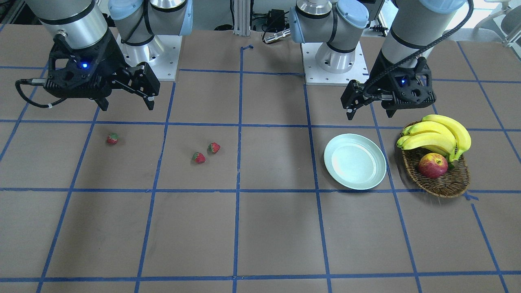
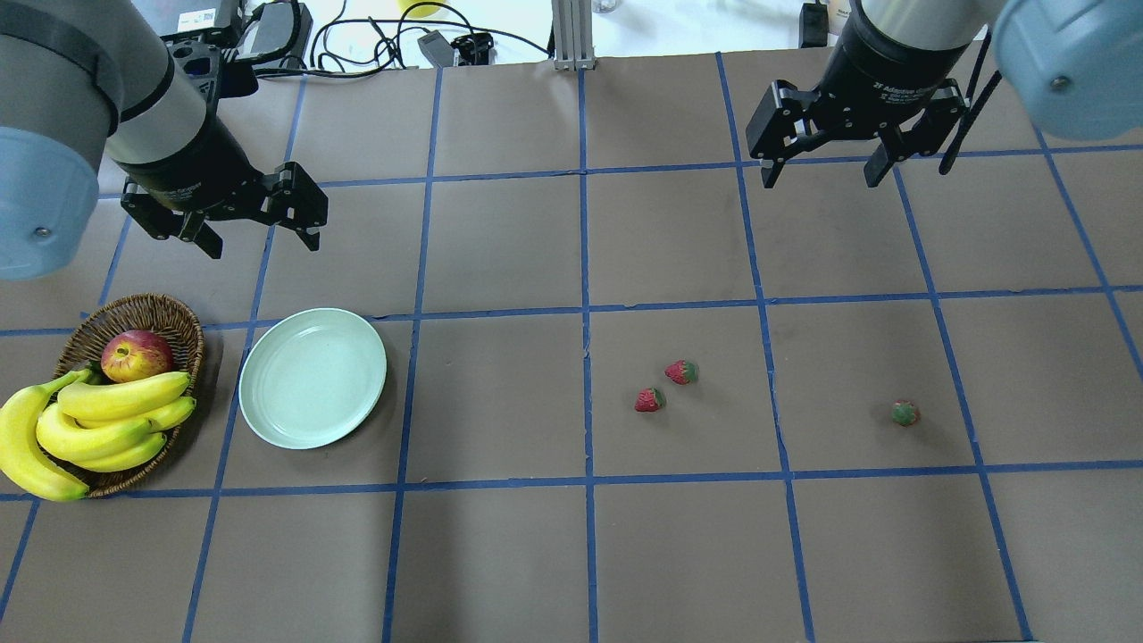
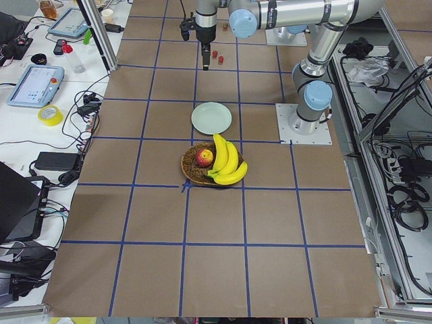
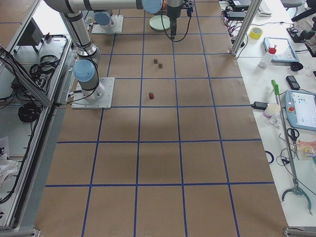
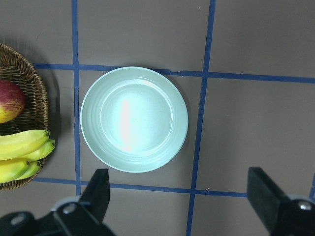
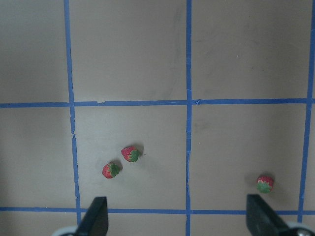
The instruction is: Collect all strawberries into plate
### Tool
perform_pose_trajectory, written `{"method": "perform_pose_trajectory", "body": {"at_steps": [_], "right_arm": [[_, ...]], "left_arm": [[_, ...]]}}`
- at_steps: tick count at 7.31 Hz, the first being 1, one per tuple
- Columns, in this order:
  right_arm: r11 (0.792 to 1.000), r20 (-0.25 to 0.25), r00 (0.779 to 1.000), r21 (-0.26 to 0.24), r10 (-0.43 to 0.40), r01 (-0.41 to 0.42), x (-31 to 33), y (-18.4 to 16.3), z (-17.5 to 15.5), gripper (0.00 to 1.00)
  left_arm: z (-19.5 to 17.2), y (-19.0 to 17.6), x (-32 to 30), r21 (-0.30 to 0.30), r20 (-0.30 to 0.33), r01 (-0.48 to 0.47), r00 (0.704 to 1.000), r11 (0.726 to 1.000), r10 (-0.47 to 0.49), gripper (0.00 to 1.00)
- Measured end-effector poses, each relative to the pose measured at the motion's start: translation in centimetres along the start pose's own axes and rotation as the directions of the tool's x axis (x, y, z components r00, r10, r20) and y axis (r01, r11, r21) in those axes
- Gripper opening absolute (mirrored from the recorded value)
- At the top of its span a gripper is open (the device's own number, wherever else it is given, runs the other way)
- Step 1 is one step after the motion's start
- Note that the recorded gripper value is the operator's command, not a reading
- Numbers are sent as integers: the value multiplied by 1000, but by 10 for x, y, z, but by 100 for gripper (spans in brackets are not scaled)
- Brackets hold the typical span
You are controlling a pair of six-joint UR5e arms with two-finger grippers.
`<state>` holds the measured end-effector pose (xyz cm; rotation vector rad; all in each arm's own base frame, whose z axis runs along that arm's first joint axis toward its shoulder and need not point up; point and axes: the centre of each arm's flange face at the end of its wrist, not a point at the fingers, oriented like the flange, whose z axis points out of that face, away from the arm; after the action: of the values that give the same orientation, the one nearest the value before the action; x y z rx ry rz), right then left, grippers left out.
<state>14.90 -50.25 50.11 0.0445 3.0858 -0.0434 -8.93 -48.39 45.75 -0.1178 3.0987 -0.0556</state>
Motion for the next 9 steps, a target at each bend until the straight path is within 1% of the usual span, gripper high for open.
{"method": "perform_pose_trajectory", "body": {"at_steps": [2, 3, 4, 5, 6, 7, 8, 9], "right_arm": [[994, -4, 994, 0, 109, -109, -16, 5, 0, 100], [982, -11, 982, -7, 190, -190, -35, 11, 5, 100], [957, -16, 957, -16, 290, -290, -55, 17, 12, 100], [919, -30, 920, -36, 391, -391, -73, 23, 25, 100], [866, -58, 868, -58, 494, -497, -95, 30, 52, 100], [799, -68, 801, -54, 595, -599, -122, 37, 87, 100], [748, -52, 748, -35, 661, -663, -140, 44, 121, 100], [722, -37, 722, -21, 691, -691, -146, 52, 155, 100]], "left_arm": [[0, 0, 1, 1, -6, 0, 1000, 1000, 0, 100], [-1, 0, 3, 3, -23, 0, 1000, 1000, 0, 100], [-1, 1, 4, 4, -39, 0, 999, 1000, 0, 100], [-2, 1, 4, 5, -42, 1, 999, 1000, -1, 100], [-3, 2, 4, 5, -36, 1, 999, 1000, -1, 100], [-4, 2, 3, 5, -32, 0, 999, 1000, 0, 100], [-4, 2, 2, 5, -27, 1, 1000, 1000, -1, 100], [-4, 2, 2, 7, -24, 4, 1000, 1000, -3, 100]]}}
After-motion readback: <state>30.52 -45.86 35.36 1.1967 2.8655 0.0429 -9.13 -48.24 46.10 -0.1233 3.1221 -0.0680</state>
